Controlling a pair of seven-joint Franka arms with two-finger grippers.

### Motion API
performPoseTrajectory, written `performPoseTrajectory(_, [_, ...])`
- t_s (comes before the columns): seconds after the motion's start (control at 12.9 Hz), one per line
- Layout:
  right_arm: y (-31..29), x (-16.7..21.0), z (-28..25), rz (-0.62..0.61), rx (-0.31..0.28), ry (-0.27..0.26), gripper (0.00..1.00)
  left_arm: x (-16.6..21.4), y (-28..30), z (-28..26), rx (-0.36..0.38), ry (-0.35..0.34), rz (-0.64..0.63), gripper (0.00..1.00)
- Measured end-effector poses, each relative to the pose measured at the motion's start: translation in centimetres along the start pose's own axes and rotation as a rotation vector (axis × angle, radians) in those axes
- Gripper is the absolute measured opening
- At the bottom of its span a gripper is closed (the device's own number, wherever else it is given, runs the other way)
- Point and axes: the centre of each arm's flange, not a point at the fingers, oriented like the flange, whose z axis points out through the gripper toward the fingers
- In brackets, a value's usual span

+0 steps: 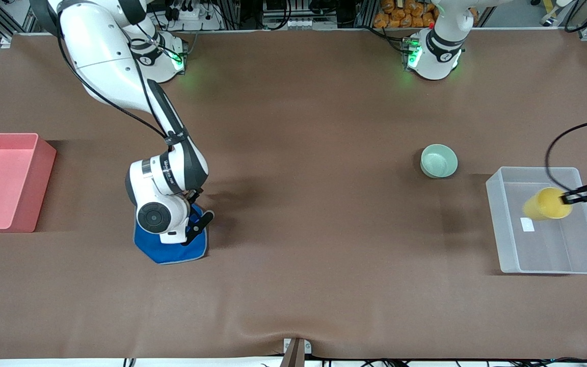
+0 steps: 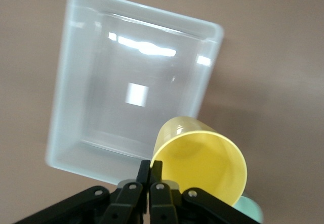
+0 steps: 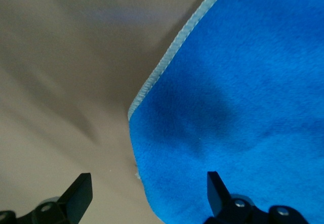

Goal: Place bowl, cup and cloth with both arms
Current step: 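Lower the yellow cup into the clear bin with the left gripper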

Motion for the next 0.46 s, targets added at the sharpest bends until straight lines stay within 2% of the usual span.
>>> performPoseTrajectory(0.15, [-0.1,-0.2,1.0,0.005,0.018,-0.012,1.0,2.1,-2.9,3.1,0.0,0.015,0.016,0.03])
performPoseTrajectory(0.39, [-0.3,-0.6,2.6,0.023,0.063,-0.018,1.0,4.9,-2.1,10.1,-0.055,0.015,-0.005,0.03])
performPoseTrajectory(0.46, [-0.1,-0.7,2.7,0.028,0.066,-0.013,0.94,5.4,-1.6,11.8,-0.067,0.016,0.0,0.03])
